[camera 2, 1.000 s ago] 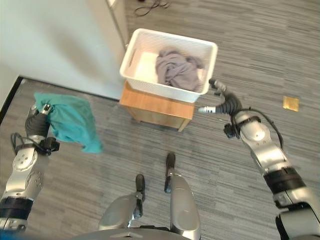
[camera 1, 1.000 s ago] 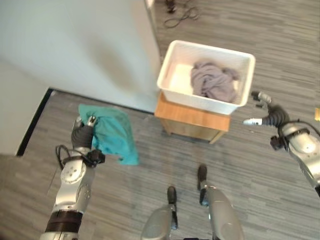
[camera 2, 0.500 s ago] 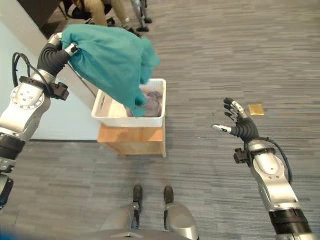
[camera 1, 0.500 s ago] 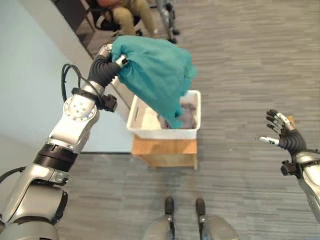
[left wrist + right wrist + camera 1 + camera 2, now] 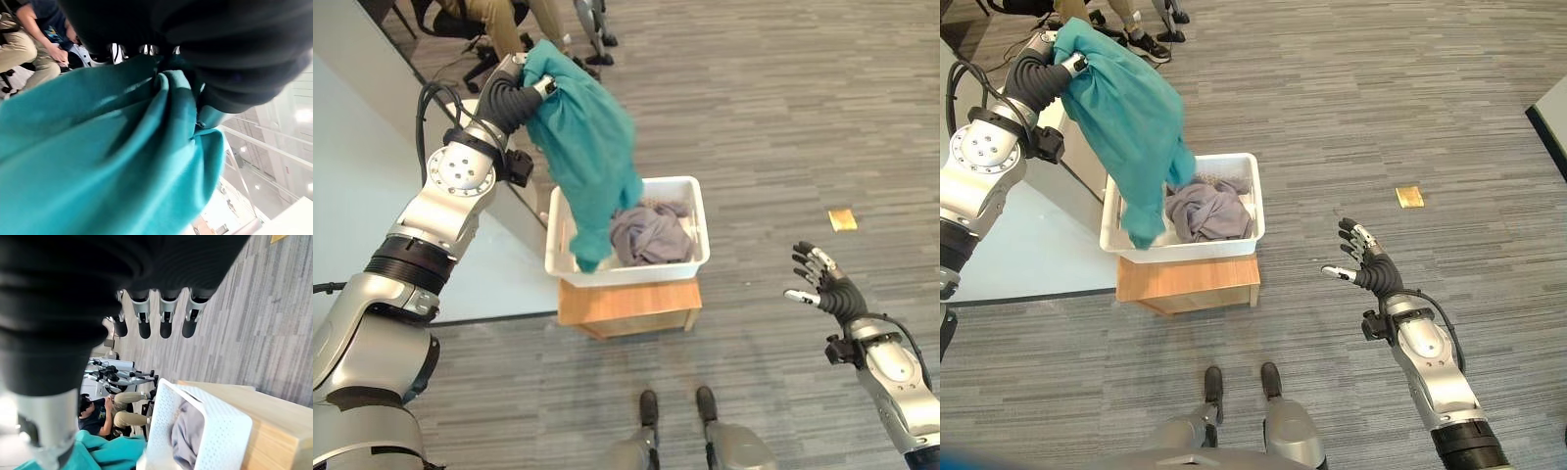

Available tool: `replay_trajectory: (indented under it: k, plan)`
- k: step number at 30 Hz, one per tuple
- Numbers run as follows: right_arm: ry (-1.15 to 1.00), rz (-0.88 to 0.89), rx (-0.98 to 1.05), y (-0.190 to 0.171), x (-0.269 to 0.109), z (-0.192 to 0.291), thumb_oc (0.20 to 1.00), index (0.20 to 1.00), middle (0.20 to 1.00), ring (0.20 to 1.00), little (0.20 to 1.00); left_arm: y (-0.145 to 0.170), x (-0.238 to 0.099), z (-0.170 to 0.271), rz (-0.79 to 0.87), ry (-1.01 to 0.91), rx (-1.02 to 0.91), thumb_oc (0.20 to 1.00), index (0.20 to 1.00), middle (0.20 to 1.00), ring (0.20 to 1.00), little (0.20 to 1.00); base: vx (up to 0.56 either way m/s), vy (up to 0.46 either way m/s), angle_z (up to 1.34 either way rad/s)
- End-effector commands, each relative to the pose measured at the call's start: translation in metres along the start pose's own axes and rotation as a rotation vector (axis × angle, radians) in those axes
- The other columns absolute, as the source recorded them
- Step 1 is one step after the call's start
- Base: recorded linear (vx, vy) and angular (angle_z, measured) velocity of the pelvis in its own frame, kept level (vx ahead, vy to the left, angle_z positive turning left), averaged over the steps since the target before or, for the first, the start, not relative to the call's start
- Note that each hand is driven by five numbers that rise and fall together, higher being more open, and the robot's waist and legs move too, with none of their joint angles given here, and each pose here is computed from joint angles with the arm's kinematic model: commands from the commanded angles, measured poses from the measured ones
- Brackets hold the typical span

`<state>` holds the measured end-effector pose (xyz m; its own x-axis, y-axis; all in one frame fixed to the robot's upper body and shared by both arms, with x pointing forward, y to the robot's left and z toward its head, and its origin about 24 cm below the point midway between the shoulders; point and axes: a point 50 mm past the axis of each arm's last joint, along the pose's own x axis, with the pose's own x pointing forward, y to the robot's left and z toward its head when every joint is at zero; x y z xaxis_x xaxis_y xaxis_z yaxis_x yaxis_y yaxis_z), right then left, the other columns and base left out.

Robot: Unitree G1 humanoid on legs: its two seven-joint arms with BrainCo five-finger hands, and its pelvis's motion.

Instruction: Pick up bed clothes into laundry basket.

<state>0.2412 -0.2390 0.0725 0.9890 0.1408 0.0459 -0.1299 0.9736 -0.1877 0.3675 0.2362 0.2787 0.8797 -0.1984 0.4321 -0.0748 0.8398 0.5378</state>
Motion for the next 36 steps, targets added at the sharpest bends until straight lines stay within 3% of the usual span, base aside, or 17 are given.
replay_trajectory:
  k: [1,8,22,28,29,30,36]
  plan:
    - [-0.101,-0.013,0.009,-0.005,0.001,0.016,1.0,1.0,1.0,1.0,1.0,0.035,0.02,0.05,0.148,-0.181,0.009,0.2,0.2,0.2,0.2,0.2,0.0,0.034,0.04]
    - [-0.066,-0.008,0.007,0.002,0.003,0.007,1.0,1.0,1.0,1.0,1.0,0.028,0.018,0.028,0.142,-0.094,0.025,0.2,0.2,0.2,0.2,0.2,0.0,0.013,-0.04]
    - [-0.121,0.014,-0.002,0.011,0.012,0.019,1.0,1.0,1.0,1.0,1.0,-0.014,0.02,-0.018,0.024,0.106,0.102,0.2,0.2,0.2,0.2,0.2,-0.02,0.0,-0.03]
    - [-0.127,0.022,-0.02,0.012,0.011,0.021,1.0,1.0,1.0,1.0,1.0,-0.031,0.024,-0.022,-0.077,0.141,0.246,0.2,0.2,0.2,0.2,0.2,0.0,0.009,-0.06]
    - [-0.127,0.018,-0.019,0.012,0.01,0.02,1.0,1.0,1.0,1.0,1.0,-0.032,0.024,-0.024,-0.079,0.149,0.253,0.445,0.445,0.445,0.445,0.445,0.0,0.0,0.0]
    - [-0.125,0.012,-0.019,0.011,0.008,0.02,1.0,1.0,1.0,1.0,1.0,-0.034,0.023,-0.025,-0.08,0.15,0.247,1.0,1.0,1.0,1.0,1.0,-0.01,0.008,-0.08]
    - [-0.127,-0.012,-0.037,0.005,0.002,0.02,1.0,1.0,1.0,1.0,1.0,-0.038,0.025,-0.019,-0.1,0.12,0.278,1.0,1.0,1.0,1.0,1.0,0.0,0.001,-0.07]
